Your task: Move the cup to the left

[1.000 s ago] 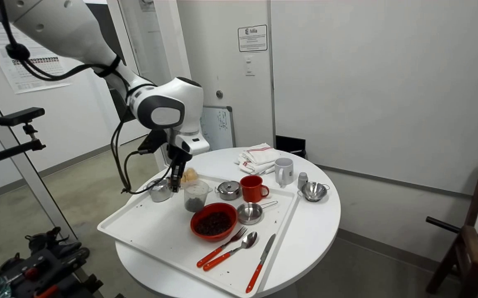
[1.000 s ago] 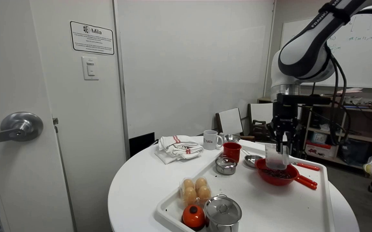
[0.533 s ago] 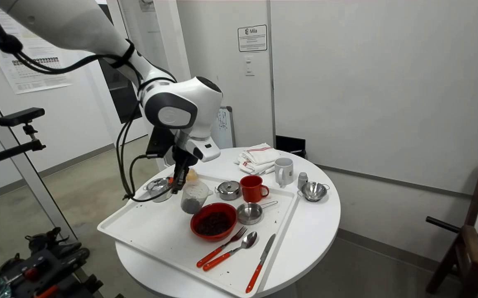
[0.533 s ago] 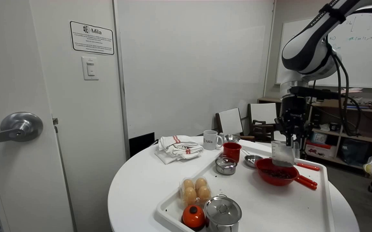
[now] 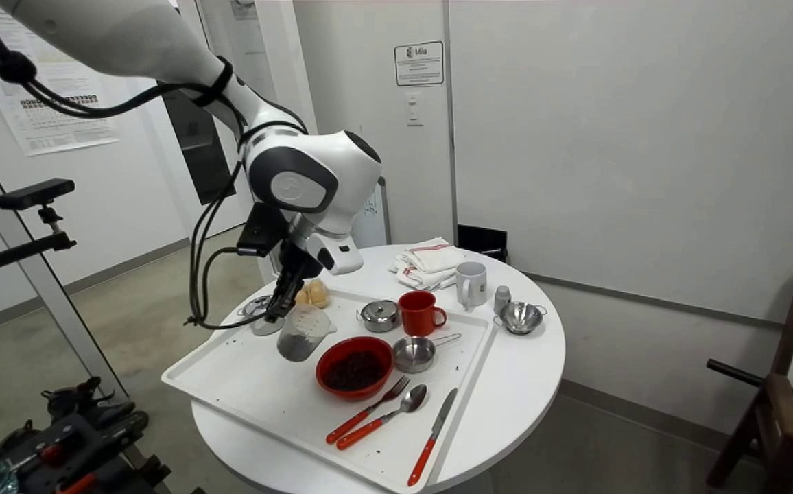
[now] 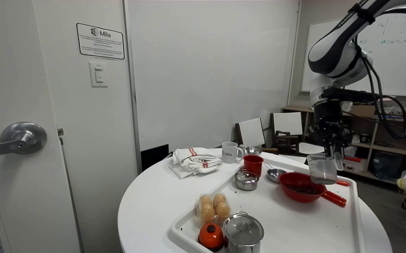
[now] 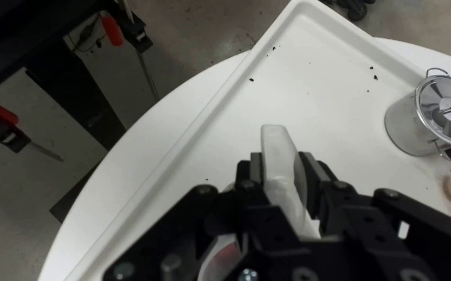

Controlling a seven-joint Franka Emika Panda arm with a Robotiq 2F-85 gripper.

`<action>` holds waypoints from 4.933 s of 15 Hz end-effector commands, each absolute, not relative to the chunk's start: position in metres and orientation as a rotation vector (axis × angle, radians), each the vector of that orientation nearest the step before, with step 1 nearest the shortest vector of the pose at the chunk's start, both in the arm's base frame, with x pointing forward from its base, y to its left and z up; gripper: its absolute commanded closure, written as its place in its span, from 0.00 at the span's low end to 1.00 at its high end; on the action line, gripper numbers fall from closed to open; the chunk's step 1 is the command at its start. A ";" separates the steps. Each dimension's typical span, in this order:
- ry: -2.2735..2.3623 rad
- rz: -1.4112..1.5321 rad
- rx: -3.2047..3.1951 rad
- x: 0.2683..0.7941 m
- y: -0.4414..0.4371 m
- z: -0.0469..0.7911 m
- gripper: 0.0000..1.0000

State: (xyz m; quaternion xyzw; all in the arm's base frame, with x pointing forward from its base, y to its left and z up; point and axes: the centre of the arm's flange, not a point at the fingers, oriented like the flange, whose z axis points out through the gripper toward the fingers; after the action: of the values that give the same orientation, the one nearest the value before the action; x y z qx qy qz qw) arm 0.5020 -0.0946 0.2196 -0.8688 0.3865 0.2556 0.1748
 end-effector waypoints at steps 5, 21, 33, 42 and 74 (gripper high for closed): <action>1.449 0.841 -2.304 0.530 -0.170 0.268 0.89; 1.749 0.834 -2.203 0.546 -0.100 0.244 0.90; 1.383 0.794 -1.986 0.522 -0.118 0.216 0.90; 1.432 0.868 -1.774 0.523 -0.112 0.220 0.90; 1.165 1.157 -1.495 0.549 -0.171 0.240 0.89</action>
State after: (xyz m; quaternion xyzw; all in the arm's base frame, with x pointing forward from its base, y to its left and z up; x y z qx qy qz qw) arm 0.5482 -0.1522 0.2318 -0.6225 0.5125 0.4281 0.4081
